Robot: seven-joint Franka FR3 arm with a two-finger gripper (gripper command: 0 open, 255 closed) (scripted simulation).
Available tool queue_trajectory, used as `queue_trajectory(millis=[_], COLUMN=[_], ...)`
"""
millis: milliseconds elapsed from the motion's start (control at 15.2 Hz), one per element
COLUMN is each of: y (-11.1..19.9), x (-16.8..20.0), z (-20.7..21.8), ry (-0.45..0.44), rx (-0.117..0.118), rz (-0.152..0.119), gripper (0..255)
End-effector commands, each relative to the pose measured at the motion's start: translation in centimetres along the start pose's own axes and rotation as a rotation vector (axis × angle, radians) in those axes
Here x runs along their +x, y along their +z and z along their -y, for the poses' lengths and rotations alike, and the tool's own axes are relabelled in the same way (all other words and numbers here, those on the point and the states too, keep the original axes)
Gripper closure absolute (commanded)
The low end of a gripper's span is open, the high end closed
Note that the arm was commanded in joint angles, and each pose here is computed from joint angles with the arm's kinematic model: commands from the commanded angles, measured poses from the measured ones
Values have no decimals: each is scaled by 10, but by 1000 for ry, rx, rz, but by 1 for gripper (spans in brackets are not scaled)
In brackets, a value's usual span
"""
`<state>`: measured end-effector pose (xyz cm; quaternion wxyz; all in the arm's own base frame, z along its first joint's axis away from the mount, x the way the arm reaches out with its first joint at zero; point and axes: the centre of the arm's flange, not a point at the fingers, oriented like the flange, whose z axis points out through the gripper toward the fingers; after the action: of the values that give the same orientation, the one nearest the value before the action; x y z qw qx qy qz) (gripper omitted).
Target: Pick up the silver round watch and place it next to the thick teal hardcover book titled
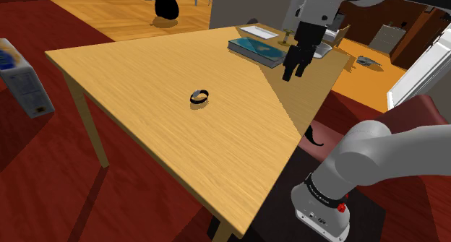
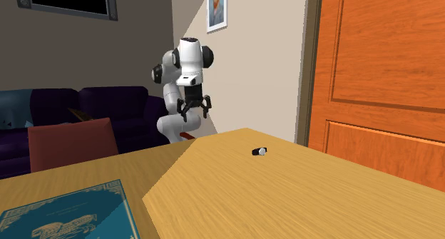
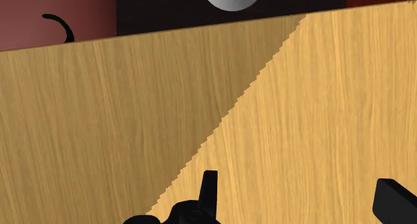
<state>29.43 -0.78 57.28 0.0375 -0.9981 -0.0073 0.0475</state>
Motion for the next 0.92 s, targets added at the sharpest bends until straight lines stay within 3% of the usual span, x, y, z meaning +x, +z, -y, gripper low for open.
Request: queue_trajectory(millis=[0, 858], y=[0, 36], x=[0, 80], z=[0, 160], ry=[0, -41], rx=[0, -156], rz=[0, -117], gripper=[0, 0])
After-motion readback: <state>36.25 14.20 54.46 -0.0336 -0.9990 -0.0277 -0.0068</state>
